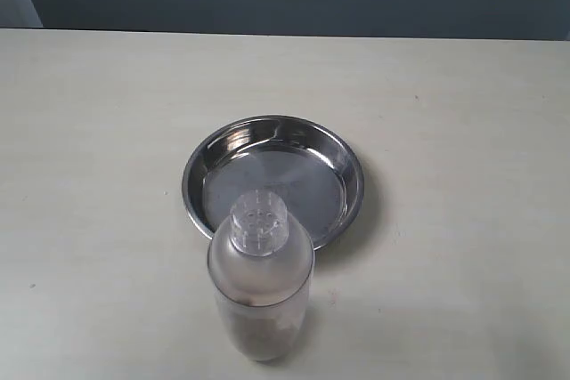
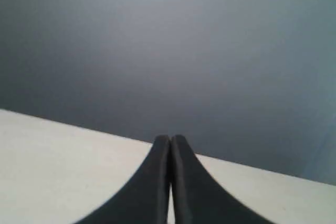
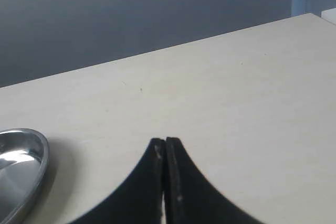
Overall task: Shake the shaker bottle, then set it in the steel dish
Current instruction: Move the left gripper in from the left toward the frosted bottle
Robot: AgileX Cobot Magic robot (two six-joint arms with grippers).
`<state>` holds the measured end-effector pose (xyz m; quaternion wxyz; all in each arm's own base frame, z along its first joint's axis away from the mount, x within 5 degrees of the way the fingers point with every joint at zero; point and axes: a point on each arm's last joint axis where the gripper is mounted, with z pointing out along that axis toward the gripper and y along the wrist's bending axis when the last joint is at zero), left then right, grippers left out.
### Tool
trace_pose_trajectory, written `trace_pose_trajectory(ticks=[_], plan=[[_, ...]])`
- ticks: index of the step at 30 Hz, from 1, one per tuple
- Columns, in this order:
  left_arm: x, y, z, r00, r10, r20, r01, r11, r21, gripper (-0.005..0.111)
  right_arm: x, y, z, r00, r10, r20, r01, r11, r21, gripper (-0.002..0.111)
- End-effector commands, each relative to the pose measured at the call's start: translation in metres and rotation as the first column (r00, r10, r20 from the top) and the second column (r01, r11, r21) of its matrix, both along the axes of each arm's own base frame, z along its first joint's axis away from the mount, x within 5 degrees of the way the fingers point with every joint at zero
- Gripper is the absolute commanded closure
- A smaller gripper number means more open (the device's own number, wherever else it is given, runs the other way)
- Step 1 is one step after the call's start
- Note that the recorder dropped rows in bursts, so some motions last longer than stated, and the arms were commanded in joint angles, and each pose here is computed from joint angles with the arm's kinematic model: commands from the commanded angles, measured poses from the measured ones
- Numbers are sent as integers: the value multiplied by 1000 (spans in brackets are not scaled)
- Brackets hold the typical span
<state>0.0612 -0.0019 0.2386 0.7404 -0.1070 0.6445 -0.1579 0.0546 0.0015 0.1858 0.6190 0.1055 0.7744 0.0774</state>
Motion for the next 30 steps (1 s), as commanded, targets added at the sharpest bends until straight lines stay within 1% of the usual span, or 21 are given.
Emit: trace_pose_trajectory(ticks=[1,5,9,11,14,17,19,20,21,23,24,25,28,29,30], plan=[[14,-4,28,1000,-25,2,24,995,102,106,0,0,0,1000,3,10,-3,1000,-5,109],[38,-11,48,998,-43,-54,55,969,242,106,0,0,0,1000,3,10,-3,1000,-5,109],[58,-17,60,995,-68,-68,83,965,248,106,0,0,0,1000,3,10,-3,1000,-5,109],[66,-20,62,991,-82,-102,106,961,256,106,0,0,0,1000,3,10,-3,1000,-5,109],[73,-25,60,987,-101,-126,138,935,328,106,0,0,0,1000,3,10,-3,1000,-5,109],[76,-27,60,988,-107,-107,142,905,402,106,0,0,0,1000,3,10,-3,1000,-5,109],[77,-27,60,989,-109,-100,141,900,413,103,0,0,0,1000,3,10,-3,1000,-5,109],[77,-27,60,989,-109,-100,141,900,413,99,0,0,0,1000,3,10,-3,1000,-5,109],[77,-27,60,989,-109,-100,141,901,411,92,0,0,0,1000,3,10,-3,1000,-5,109],[77,-27,60,989,-110,-101,141,904,404,76,0,0,0,1000,3,10,-3,1000,-5,109],[77,-27,59,988,-108,-112,144,906,398,63,0,0,0,1000,3,10,-3,1000,-5,109],[77,-27,58,986,-107,-127,150,905,399,53,0,0,0,1000,3,10,-3,1000,-5,109],[77,-27,54,980,-104,-168,165,901,400,12,0,0,0,1000,3,10,-3,1000,-5,109],[77,-27,54,980,-104,-170,166,902,400,1,0,0,0,1000,3,10,-3,1000,-5,109],[77,-28,53,976,-114,-185,178,907,381,2,0,0,0,1000,3,10,-3,1000,-5,109]])
